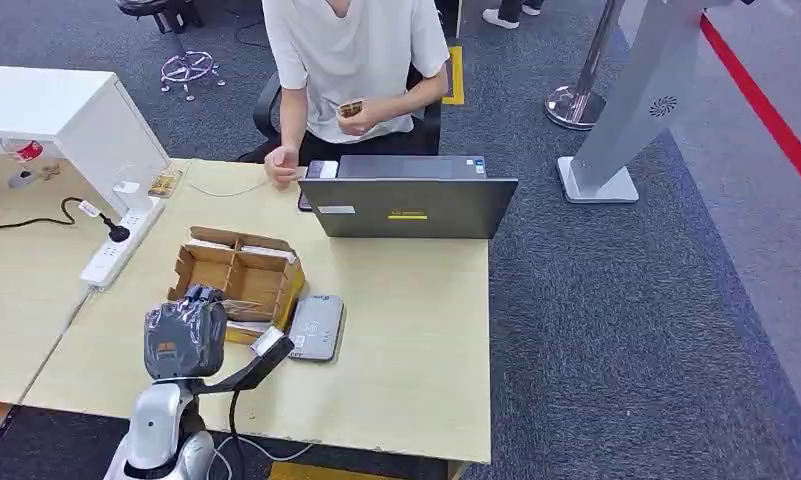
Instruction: Pass the card to the sensor for recognition and then transmit it.
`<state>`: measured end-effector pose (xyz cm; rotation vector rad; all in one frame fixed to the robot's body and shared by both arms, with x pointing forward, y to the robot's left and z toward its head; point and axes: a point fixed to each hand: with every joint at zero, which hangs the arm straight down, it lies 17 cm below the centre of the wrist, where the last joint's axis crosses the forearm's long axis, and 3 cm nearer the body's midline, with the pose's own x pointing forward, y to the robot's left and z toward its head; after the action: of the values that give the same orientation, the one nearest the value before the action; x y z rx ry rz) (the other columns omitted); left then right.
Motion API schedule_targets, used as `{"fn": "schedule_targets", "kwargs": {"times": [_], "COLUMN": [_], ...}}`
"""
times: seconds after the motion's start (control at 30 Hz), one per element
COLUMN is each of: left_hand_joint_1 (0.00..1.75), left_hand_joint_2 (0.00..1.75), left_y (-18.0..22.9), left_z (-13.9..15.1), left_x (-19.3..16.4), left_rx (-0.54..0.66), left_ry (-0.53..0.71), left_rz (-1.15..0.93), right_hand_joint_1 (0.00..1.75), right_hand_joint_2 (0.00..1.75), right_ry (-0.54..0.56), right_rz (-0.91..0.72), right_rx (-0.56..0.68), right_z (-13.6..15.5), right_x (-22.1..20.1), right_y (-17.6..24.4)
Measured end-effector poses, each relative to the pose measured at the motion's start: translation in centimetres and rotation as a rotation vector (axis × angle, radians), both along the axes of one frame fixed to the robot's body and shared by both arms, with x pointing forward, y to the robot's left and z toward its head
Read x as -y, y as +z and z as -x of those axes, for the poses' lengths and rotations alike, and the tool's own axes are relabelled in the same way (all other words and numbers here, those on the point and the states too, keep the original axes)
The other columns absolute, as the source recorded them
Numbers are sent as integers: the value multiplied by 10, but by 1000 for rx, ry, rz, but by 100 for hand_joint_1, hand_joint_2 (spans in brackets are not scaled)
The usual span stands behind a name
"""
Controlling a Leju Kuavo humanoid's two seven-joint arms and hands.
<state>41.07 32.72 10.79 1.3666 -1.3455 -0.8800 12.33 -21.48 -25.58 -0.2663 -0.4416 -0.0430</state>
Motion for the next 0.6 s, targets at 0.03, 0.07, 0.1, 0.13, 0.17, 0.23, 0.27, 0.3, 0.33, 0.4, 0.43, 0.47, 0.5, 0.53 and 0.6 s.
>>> {"fn": "schedule_targets", "kwargs": {"times": [0.03, 0.07, 0.1, 0.13, 0.17, 0.23, 0.27, 0.3, 0.33, 0.4, 0.43, 0.47, 0.5, 0.53, 0.6], "left_hand_joint_1": [175, 175, 175, 175, 175, 175, 175, 175, 175, 175, 175, 175, 175, 175, 175], "left_hand_joint_2": [175, 175, 175, 175, 175, 175, 175, 175, 175, 175, 175, 175, 175, 175, 175], "left_y": [2, 6, 11, 19, 28, 57, 76, 93, 108, 134, 146, 156, 165, 174, 191], "left_z": [0, 0, 0, 0, 0, 0, 1, 0, -3, -7, -10, -13, -16, -19, -28], "left_x": [0, 0, 1, 1, 2, 4, 5, 4, 3, -3, -7, -11, -18, -28, -47], "left_rx": [7, 19, 35, 60, 90, 201, 269, 327, 376, 459, 492, 514, 531, 544, 562], "left_ry": [-1, -3, -8, -12, -14, -25, -30, -31, -36, -35, -35, -33, -27, -10, 42], "left_rz": [1, 1, -1, -6, -17, -67, -97, -113, -130, -166, -188, -203, -223, -242, -255], "right_hand_joint_1": [0, 0, 0, 0, 0, 0, 0, 0, 0, 0, 0, 0, 0, 0, 0], "right_hand_joint_2": [0, 0, 0, 0, 0, 0, 0, 0, 0, 0, 0, 0, 0, 0, 0], "right_ry": [0, 0, 0, 1, 4, 16, 24, 31, 39, 55, 61, 66, 74, 77, 84], "right_rz": [0, 0, 0, 1, 1, 3, 4, 5, 4, 5, 5, 2, 1, -1, -1], "right_rx": [0, 0, 0, 0, 0, 0, -2, -4, -5, -4, -5, -6, -5, -5, -8], "right_z": [0, 0, 0, 0, 0, 0, 0, -1, -1, -1, -1, -1, -2, -2, -2], "right_x": [0, 0, 0, 0, 0, -1, -1, -2, -2, -4, -4, -5, -6, -6, -7], "right_y": [0, 0, 0, 0, 0, 0, 0, 0, 0, 0, 0, 0, 0, 0, 0]}}
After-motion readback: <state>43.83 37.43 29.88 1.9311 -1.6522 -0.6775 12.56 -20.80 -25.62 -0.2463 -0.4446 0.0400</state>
